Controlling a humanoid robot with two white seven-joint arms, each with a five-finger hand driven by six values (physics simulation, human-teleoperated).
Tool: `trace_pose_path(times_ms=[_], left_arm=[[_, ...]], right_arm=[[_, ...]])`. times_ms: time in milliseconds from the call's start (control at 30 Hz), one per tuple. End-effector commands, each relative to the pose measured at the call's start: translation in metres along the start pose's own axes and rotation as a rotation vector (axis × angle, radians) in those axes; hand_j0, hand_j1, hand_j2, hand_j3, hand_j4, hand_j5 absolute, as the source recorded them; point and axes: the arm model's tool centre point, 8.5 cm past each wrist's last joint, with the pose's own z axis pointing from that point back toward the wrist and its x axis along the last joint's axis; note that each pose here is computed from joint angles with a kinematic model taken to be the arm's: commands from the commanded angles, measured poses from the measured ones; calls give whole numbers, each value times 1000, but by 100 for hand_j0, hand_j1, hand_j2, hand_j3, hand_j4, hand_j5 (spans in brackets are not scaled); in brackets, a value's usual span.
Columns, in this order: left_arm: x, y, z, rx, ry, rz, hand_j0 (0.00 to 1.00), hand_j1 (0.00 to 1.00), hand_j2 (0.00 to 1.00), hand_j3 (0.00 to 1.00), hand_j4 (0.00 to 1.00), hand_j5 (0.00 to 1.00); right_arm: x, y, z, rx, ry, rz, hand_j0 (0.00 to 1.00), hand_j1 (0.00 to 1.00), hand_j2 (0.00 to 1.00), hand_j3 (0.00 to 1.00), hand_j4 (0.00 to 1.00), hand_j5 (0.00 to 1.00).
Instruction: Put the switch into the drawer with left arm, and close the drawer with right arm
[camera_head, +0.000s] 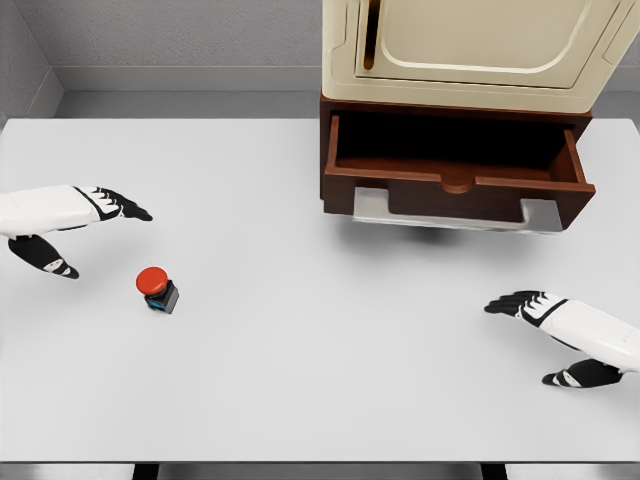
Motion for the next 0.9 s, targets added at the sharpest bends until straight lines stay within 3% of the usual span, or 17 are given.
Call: trace_pose_path(times_ms=[0,100,167,233,267,300,367,433,533,700,767,867], left_arm=[[0,1,1,5,0,5,100,100,100,100,100,100],[0,0,0,3,-1,5,100,100,100,100,100,100],[4,-4,-5,-10,-18,8,100,100,100,100,100,100],[15,-14,-20,-58,-64,3,100,100,100,100,100,100],[20,-15,-30,-55,-89,7,100,100,100,100,100,100],[33,-28,-49,-81,-142,18,100,100,100,100,100,100],[38,-35,-58,-100,-163,18,100,100,100,100,100,100],[36,-36,-58,-108,-152,11,100,100,100,100,100,100],[33,-36,-56,-114,-139,4,100,100,100,100,100,100],[33,-35,-55,-113,-139,2,82,82,82,82,82,82],[34,-35,-56,-114,-142,0,73,73,73,73,73,73],[34,-35,-56,-114,-143,0,71,71,71,71,71,71]], right_arm=[[0,-1,0,-6,-2,-4,100,100,100,100,100,100],[-2,-10,4,-11,9,14,100,100,100,100,100,100],[-9,-32,21,-63,53,54,100,100,100,100,100,100],[-10,-36,25,-59,59,60,100,100,100,100,100,100],[-10,-35,25,-57,59,58,100,100,100,100,100,100],[-10,-34,26,-53,61,58,100,100,100,100,100,100],[-11,-35,29,-54,69,60,100,100,100,100,100,100],[-13,-39,40,-56,93,66,51,51,51,51,51,51],[-14,-44,60,-97,99,16,34,34,34,34,34,34],[-13,-41,68,-113,94,-25,38,38,38,38,38,38],[-10,-45,68,-152,55,-69,38,38,38,38,38,38],[-10,-48,68,-130,54,-61,44,44,44,44,44,44]])
